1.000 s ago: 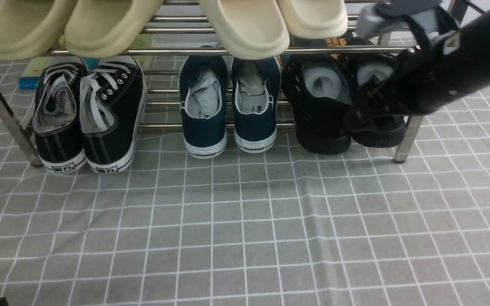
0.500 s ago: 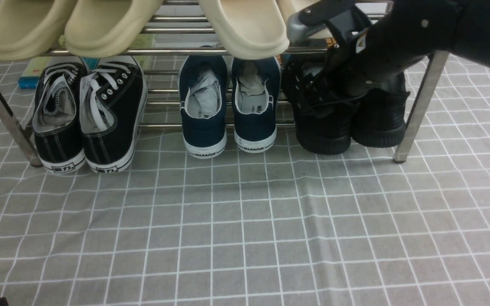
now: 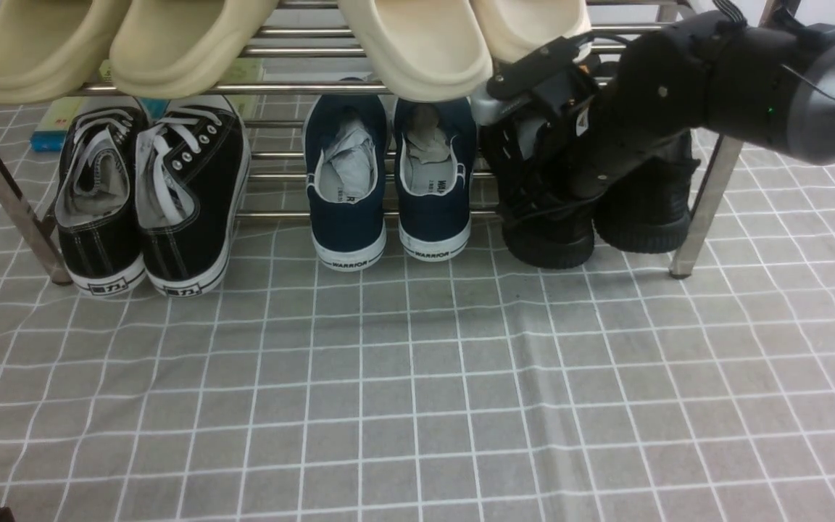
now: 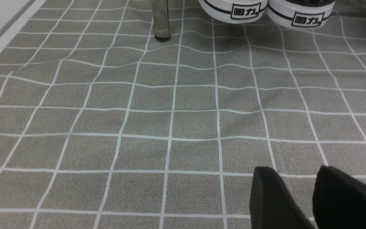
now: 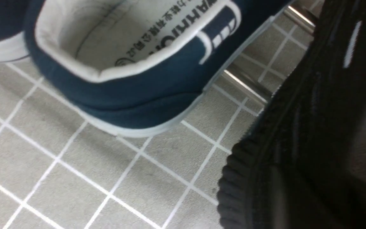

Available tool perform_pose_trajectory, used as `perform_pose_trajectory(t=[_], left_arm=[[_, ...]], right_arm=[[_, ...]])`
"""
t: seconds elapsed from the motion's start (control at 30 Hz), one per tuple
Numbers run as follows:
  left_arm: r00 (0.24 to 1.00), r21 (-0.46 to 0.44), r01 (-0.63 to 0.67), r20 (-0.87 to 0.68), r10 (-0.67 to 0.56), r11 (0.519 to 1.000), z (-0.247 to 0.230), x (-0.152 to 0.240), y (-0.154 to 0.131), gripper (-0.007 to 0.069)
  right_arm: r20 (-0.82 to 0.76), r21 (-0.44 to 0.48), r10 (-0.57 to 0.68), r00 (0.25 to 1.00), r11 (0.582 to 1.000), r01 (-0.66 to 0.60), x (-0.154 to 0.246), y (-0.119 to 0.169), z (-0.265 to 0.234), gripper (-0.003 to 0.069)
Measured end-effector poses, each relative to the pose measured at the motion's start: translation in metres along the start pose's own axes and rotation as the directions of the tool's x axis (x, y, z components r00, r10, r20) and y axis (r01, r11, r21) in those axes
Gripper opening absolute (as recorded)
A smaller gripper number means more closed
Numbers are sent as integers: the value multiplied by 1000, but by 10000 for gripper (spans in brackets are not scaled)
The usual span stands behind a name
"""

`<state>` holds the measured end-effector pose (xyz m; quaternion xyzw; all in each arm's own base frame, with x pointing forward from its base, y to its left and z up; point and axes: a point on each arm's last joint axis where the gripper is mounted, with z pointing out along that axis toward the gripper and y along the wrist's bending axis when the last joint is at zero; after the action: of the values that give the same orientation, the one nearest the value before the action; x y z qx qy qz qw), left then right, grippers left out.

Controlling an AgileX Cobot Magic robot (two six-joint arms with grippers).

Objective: Take the shoes off the shelf with your hand from the grey coffee tablecloth.

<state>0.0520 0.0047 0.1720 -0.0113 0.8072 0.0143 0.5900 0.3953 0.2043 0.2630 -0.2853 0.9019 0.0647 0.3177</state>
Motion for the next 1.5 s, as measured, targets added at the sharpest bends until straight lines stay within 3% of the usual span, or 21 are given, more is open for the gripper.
perform_pose_trajectory(t=[0.07,0.47,0.8,1.13,1.5], left_arm=[[1000,0,0,0,0,1000,0,0,0,240],[1000,0,0,0,0,1000,0,0,0,240],[1000,0,0,0,0,1000,0,0,0,240],[1000,0,0,0,0,1000,0,0,0,240],[1000,0,0,0,0,1000,0,0,0,240]], right_arm=[[-4,-14,12,1000,1000,-12,-1,2,-7,16],[-52,-67,31,998,997,-34,-2,10,-70,16],[-61,-124,-96,994,988,88,3,16,-119,16],[-150,-185,-153,977,975,125,17,21,-156,18],[-80,-267,-101,992,961,77,19,32,-195,19]])
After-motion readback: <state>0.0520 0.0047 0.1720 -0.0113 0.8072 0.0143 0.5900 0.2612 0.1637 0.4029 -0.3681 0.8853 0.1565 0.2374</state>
